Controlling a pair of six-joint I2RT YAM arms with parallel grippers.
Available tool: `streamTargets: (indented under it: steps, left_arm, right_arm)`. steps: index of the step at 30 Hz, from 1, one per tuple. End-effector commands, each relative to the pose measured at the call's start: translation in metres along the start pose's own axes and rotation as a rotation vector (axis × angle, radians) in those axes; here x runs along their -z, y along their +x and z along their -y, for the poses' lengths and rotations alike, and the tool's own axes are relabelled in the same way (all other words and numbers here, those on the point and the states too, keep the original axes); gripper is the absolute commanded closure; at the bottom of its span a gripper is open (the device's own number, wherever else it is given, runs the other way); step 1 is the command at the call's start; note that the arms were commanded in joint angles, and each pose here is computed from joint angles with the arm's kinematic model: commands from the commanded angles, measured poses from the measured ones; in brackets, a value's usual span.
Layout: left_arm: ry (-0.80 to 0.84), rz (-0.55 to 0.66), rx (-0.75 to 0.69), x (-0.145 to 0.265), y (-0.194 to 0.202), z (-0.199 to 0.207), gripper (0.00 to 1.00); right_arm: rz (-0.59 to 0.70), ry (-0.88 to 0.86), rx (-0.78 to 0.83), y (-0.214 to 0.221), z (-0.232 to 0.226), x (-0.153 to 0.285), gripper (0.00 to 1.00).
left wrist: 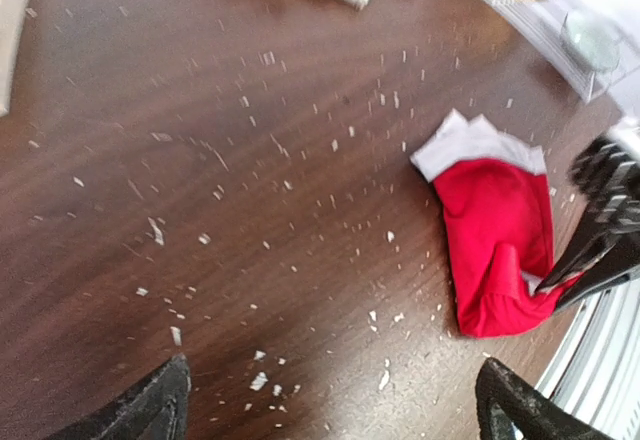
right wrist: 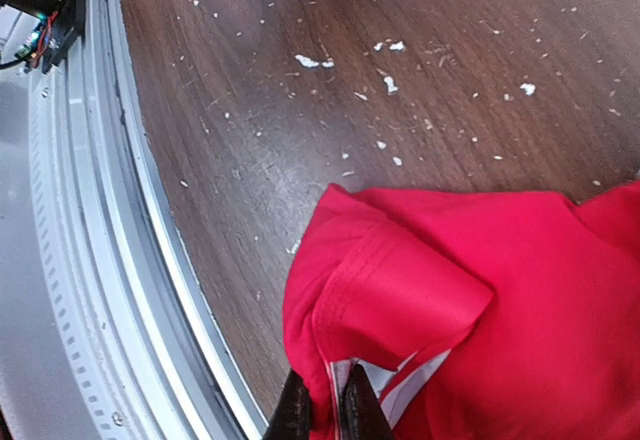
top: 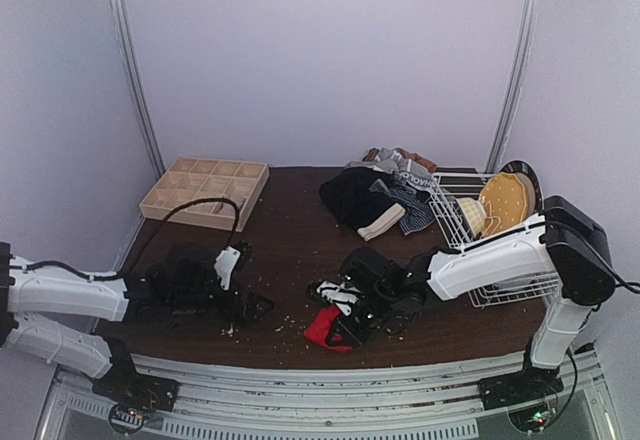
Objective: Roll the underwear
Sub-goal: Roll the underwear at the center of the board.
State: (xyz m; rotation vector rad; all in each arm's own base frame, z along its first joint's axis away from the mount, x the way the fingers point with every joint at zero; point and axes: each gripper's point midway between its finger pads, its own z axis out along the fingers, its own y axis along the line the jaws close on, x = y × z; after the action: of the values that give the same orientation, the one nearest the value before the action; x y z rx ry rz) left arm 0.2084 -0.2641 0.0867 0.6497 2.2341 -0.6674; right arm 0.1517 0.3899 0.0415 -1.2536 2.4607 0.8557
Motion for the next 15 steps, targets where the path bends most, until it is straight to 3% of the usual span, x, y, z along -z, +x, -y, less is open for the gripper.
streamTargets:
  steps: [1,5,9,15]
  left_arm:
    - [0.028,0.328,-0.039,0.035,-0.044,0.004,0.02]
    - [0.265,0.463,-0.19,0.065,-0.045,0.044,0.02]
    - [0.311,0.377,-0.295,0.056,-0.033,0.06,0.02]
    - [0.374,0.248,-0.467,0.022,-0.004,0.093,0.18]
  right_arm:
    - [-0.068,-0.133,-0.123,0.02,-0.007,-0.012,1.0]
    - [-0.045,-0.206,-0.212,0.019,-0.005,-0.011,1.0]
    - [-0.025,-0.253,-0.275,0.02,0.0,-0.008,1.0]
    - [-0.015,-0.268,-0.386,0.033,0.018,-0.007,1.0]
